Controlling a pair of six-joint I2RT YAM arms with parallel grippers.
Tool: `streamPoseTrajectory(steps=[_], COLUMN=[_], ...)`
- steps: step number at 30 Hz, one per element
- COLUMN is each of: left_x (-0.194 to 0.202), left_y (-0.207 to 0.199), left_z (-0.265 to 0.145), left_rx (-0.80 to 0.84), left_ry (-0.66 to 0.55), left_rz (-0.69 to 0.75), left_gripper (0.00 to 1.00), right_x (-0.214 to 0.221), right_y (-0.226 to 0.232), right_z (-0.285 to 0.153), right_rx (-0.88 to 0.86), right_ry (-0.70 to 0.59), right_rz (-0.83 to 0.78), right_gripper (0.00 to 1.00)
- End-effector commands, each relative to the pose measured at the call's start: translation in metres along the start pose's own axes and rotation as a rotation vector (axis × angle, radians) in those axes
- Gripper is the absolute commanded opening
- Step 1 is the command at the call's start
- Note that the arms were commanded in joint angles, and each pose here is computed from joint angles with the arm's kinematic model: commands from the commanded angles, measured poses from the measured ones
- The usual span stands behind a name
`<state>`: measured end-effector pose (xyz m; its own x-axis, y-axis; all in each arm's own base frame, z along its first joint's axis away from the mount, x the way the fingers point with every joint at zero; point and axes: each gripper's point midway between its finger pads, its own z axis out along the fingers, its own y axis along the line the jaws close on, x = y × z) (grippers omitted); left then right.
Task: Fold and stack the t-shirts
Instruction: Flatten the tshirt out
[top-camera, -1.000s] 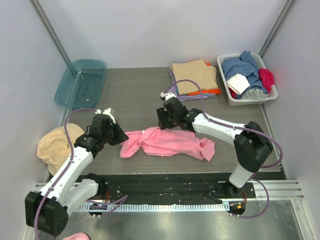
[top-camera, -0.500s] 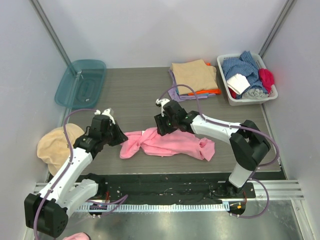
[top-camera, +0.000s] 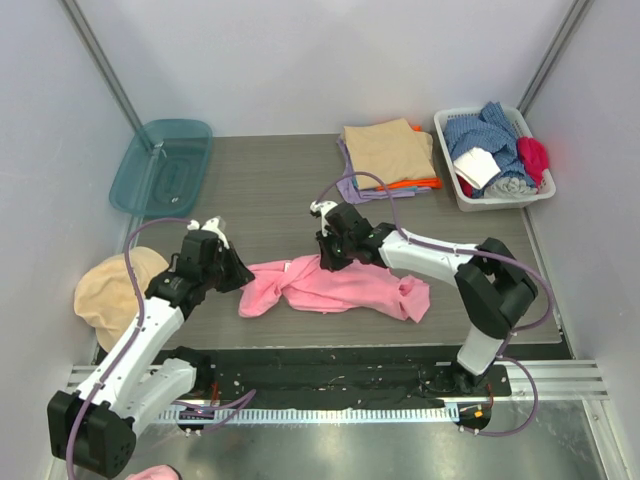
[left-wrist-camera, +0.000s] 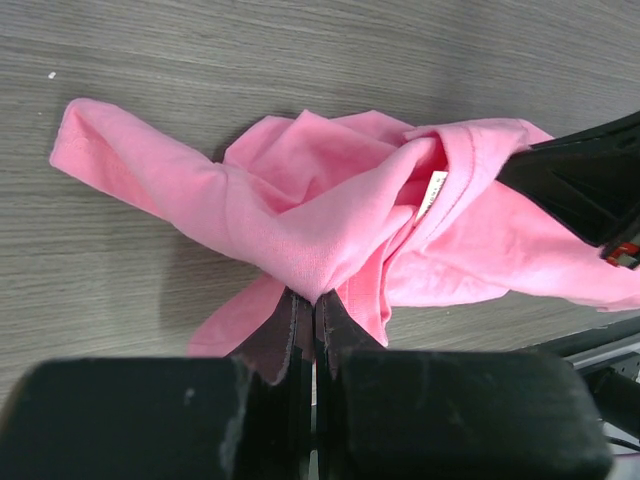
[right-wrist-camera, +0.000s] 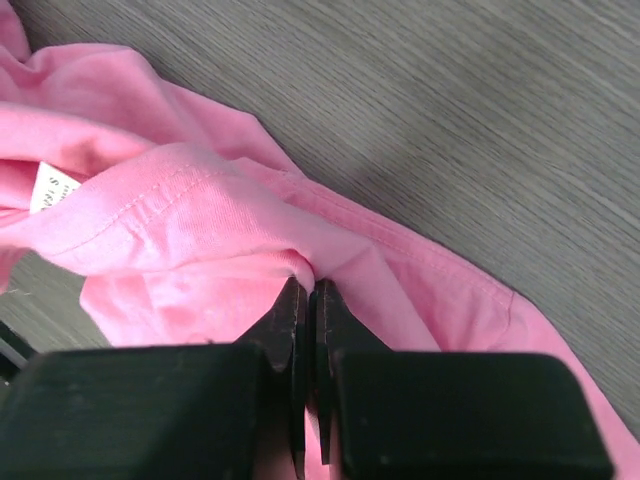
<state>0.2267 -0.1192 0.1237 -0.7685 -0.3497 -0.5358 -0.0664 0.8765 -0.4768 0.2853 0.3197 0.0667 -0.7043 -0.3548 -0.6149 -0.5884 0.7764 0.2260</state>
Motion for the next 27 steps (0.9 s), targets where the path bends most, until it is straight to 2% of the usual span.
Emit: streamPoseTrajectory(steps=[1, 2, 3, 7, 13, 20, 24, 27], left_x=[-0.022, -0.026, -0.037, -0.070, -0.132, -0.171, -0.175, -0.177], left_y=[-0.015, -0.018, -0.026, -0.045, -0.090, -0.124, -0.126, -0.127], left_z=[-0.011, -0.013, -0.019, -0.039, -0.093, -0.174, -0.204, -0.207], left_rx=[0.026, 0.027, 0.042, 0.055, 0.116, 0.190, 0.193, 0.195], left_ry=[-0.051, -0.056, -0.079, -0.148, -0.295, -0.457, -0.507, -0.511], left_rz=[0.030, 0.035, 0.044, 0.071, 0.107, 0.140, 0.151, 0.159], left_gripper=[0.00, 0.00, 0.00, 0.00, 0.00, 0.00, 0.00, 0.00], right_x=[-0.052, -0.068, -0.070, -0.113, -0.134, -0.123, -0.119, -0.116], right_y=[0.007, 0.011, 0.012, 0.007, 0.009, 0.021, 0.032, 0.034], right_z=[-0.057, -0.082, -0.095, -0.169, -0.253, -0.303, -0.323, -0.324], right_rx=[0.021, 0.019, 0.023, 0.110, 0.137, 0.077, 0.017, 0.006], right_ry=[-0.178, -0.244, -0.249, -0.398, -0.524, -0.544, -0.558, -0.547], right_rz=[0.008, 0.003, 0.002, 0.000, 0.011, 0.000, 0.000, 0.009], right_gripper=[0.01, 0.01, 0.01, 0.01, 0.01, 0.01, 0.02, 0.02])
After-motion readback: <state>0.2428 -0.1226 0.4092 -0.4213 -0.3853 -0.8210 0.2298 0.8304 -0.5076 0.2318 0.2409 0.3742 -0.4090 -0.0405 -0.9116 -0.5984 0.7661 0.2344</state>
